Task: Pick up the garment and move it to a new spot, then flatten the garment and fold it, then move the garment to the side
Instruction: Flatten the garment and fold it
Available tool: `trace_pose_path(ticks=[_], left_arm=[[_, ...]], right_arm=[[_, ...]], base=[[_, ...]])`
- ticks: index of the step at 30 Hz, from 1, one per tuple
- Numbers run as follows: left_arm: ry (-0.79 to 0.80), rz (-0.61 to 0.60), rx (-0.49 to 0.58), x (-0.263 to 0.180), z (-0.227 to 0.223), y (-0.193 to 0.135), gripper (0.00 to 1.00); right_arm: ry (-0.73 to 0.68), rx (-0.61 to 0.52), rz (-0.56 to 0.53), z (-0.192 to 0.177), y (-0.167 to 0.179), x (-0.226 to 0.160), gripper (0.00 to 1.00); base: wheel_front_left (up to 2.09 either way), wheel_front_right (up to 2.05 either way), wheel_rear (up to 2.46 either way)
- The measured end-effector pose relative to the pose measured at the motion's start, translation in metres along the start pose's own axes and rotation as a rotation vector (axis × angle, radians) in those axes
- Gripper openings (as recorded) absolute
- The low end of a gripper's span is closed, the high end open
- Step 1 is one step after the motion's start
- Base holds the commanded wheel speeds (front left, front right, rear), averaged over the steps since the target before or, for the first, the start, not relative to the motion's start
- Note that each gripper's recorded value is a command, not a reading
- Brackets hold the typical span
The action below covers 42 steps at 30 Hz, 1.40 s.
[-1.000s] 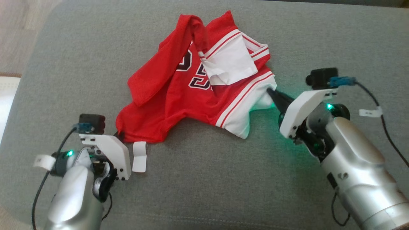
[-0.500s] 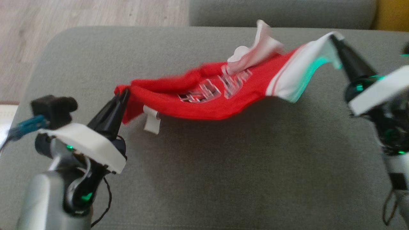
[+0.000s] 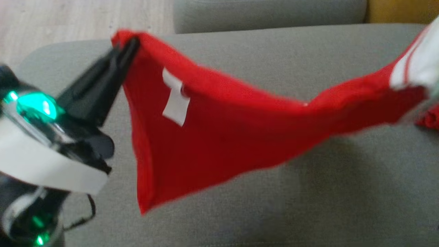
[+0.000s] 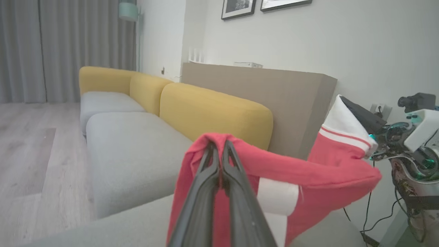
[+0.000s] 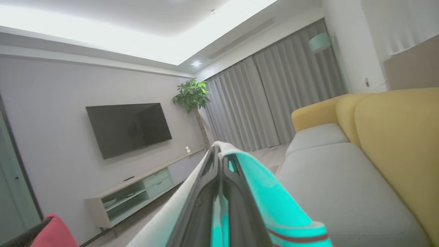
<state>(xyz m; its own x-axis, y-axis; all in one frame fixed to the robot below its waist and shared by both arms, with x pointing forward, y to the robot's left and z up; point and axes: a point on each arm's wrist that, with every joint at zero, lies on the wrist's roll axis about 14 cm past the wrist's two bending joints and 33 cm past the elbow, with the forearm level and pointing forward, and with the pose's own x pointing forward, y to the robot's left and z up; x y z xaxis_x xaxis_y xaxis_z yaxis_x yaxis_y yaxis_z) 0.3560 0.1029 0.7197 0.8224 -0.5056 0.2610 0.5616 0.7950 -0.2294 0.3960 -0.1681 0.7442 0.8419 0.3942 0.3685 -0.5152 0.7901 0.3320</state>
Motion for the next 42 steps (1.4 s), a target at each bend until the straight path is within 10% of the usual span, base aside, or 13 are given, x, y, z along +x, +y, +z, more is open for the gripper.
trace_pose_path(ticks=[6, 16, 30, 38, 42], left_arm=[[0.072, -0.037, 0.007, 0.035, -0.006, 0.014, 0.00], [0.303, 0.199, -0.020, 0.105, -0.081, 0.128, 0.00], [-0.026, 0.315, 0.227, 0.241, -0.075, 0.220, 0.00], [0.353, 0.306, 0.177, 0.179, -0.254, 0.230, 0.00], [0.449, 0.301, 0.141, 0.133, -0.284, 0.216, 0.00]], right_arm=[[0.024, -0.084, -0.064, 0.018, -0.020, 0.023, 0.00], [0.260, -0.114, -0.193, -0.079, -0.081, 0.117, 0.00], [-0.077, -0.204, -0.184, -0.076, -0.122, 0.257, 0.00], [0.356, -0.086, -0.232, -0.264, -0.152, 0.168, 0.00], [0.461, -0.055, -0.282, -0.286, -0.160, 0.093, 0.00]], base=[[0.00, 0.00, 0.00], [0.00, 0.00, 0.00], [0.00, 0.00, 0.00], [0.00, 0.00, 0.00], [0.00, 0.00, 0.00]])
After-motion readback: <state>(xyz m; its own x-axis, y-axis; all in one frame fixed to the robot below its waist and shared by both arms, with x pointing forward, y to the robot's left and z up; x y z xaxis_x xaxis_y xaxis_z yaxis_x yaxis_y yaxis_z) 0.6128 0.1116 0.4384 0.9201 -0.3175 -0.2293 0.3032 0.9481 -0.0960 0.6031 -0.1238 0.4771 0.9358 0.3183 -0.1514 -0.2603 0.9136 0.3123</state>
